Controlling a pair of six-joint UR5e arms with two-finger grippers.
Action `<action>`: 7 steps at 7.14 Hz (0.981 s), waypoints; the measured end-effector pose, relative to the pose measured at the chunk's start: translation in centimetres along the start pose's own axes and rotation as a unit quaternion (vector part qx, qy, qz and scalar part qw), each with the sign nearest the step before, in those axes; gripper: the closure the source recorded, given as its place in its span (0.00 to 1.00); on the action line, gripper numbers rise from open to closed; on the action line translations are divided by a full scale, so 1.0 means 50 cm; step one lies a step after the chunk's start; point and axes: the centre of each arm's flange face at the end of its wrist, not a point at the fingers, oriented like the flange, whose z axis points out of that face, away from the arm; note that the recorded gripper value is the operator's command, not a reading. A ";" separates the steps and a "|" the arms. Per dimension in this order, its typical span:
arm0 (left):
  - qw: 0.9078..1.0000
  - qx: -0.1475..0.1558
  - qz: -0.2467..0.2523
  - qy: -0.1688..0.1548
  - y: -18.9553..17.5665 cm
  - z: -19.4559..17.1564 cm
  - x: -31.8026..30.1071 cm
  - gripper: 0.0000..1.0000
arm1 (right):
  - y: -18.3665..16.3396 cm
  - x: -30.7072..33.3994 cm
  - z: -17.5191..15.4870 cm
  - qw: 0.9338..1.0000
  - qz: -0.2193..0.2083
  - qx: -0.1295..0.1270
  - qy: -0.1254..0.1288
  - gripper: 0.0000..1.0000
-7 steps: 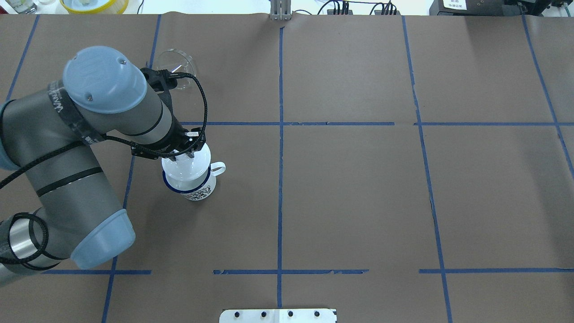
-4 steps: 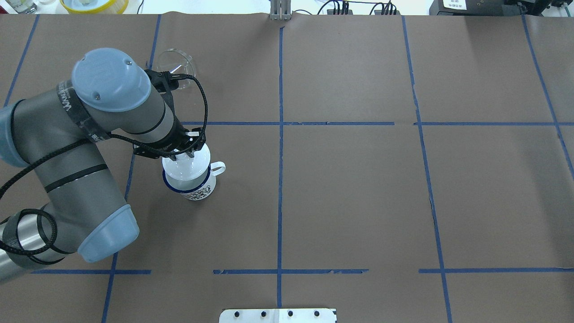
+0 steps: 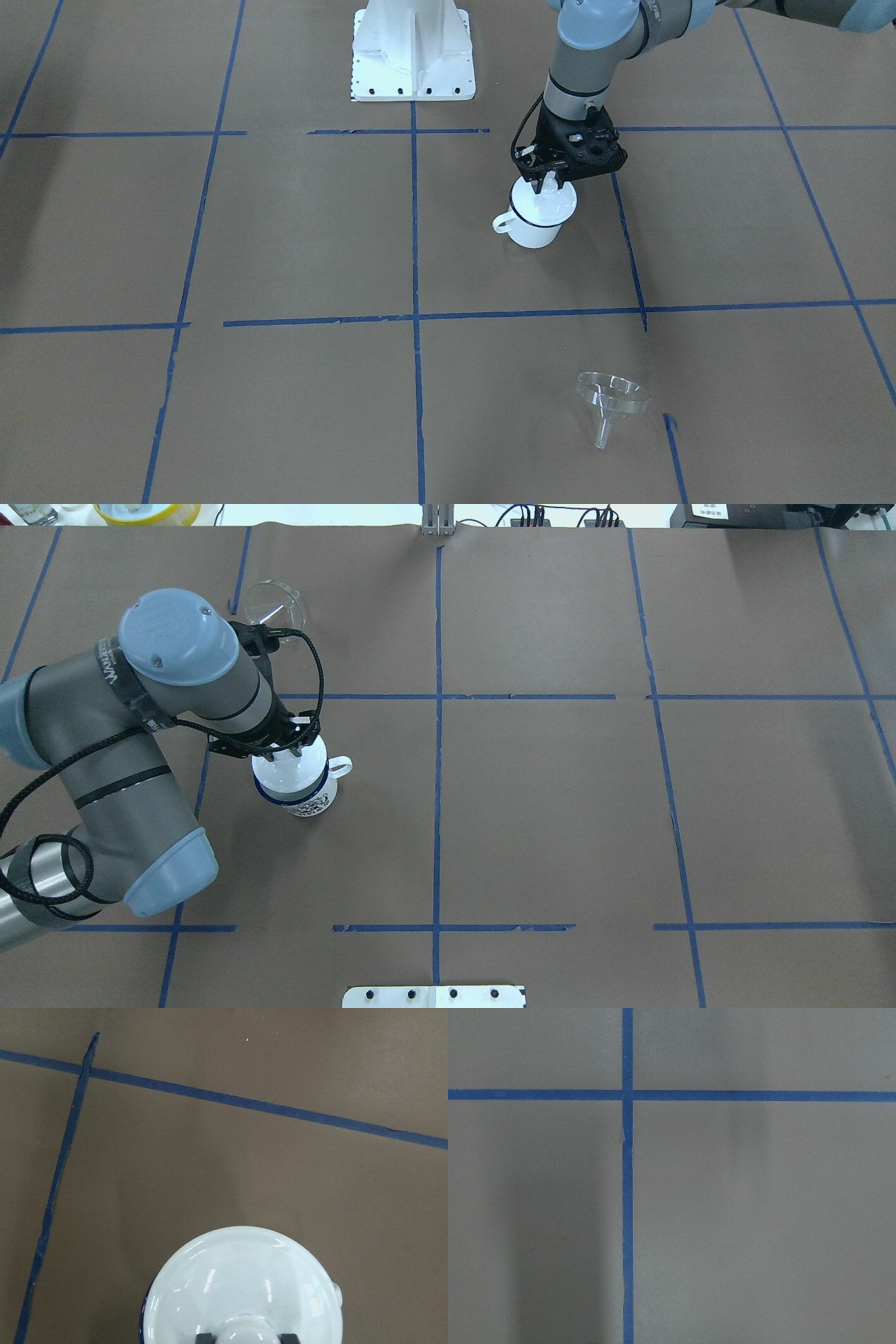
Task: Remove funnel from cup
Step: 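Lower the white funnel spout-first into the mug with the left gripper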
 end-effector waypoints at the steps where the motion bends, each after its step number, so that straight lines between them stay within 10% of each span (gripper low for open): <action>1: 1.000 -0.001 0.000 -0.001 0.001 0.003 -0.003 1.00 | 0.000 0.000 0.000 1.000 0.000 0.000 0.000 0.00; 7: 1.000 -0.009 -0.001 0.000 0.005 0.008 -0.003 1.00 | 0.000 0.000 0.000 1.000 0.000 0.000 0.000 0.00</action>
